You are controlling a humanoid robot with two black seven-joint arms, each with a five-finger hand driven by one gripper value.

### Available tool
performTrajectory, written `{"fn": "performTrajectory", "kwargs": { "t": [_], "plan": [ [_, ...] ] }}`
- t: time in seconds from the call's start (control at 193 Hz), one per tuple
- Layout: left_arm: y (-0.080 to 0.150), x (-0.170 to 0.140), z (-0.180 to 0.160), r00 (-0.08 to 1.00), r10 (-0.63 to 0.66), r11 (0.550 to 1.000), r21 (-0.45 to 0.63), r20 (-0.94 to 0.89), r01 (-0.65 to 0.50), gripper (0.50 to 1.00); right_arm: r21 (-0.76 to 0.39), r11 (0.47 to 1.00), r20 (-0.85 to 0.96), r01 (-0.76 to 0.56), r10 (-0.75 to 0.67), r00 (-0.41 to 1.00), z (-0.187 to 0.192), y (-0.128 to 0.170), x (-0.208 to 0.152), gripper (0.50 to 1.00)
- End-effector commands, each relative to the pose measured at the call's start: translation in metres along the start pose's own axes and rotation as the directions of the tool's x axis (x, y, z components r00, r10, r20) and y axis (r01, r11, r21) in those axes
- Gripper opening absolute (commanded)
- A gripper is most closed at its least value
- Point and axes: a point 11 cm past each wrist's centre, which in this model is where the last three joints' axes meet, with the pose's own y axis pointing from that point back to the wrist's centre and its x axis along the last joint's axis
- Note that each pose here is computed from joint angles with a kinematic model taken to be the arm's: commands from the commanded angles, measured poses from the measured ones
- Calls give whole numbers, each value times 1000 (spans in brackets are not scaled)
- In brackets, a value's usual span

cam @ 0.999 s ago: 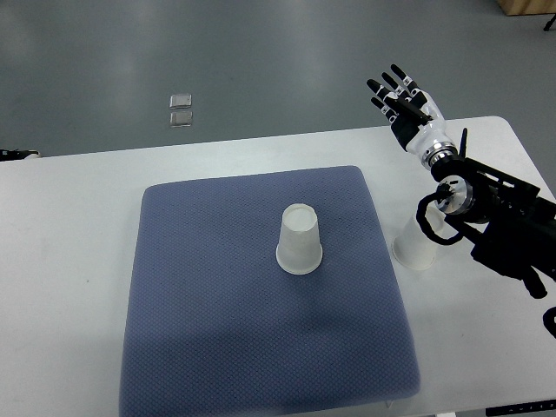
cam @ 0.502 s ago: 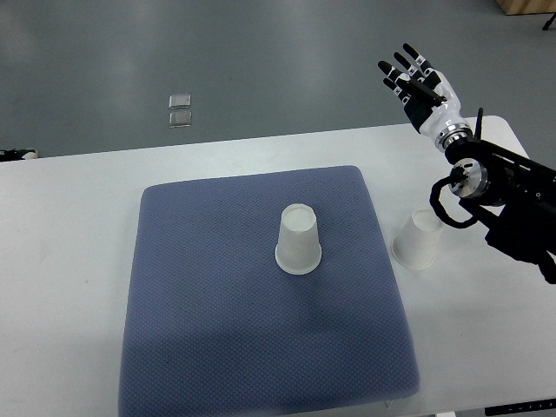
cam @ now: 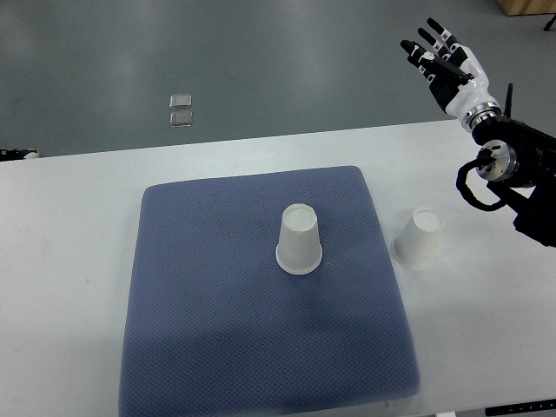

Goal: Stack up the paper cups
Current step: 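Raise the right hand up and away from the cup, rotating it palm-down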

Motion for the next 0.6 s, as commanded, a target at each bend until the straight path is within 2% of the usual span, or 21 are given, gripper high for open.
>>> {"fn": "performTrajectory", "kwargs": {
  "t": [0.0,0.192,0.378,0.595],
  "plan": [
    [0,0,0,1000,0,1000,-1,0,0,1000,4,999,-95,45,-44,994,-10,-3,-4,917],
    [0,0,0,1000,0,1000,-1,0,0,1000,-34,983,-369,181,-181,911,-43,9,6,917],
    [0,0,0,1000,0,1000,-1,0,0,1000,-51,971,-468,233,-229,854,-89,31,30,917],
    [0,0,-1,1000,0,1000,1,0,0,1000,-214,908,-654,359,-406,638,-118,67,31,917]
  ]
}}
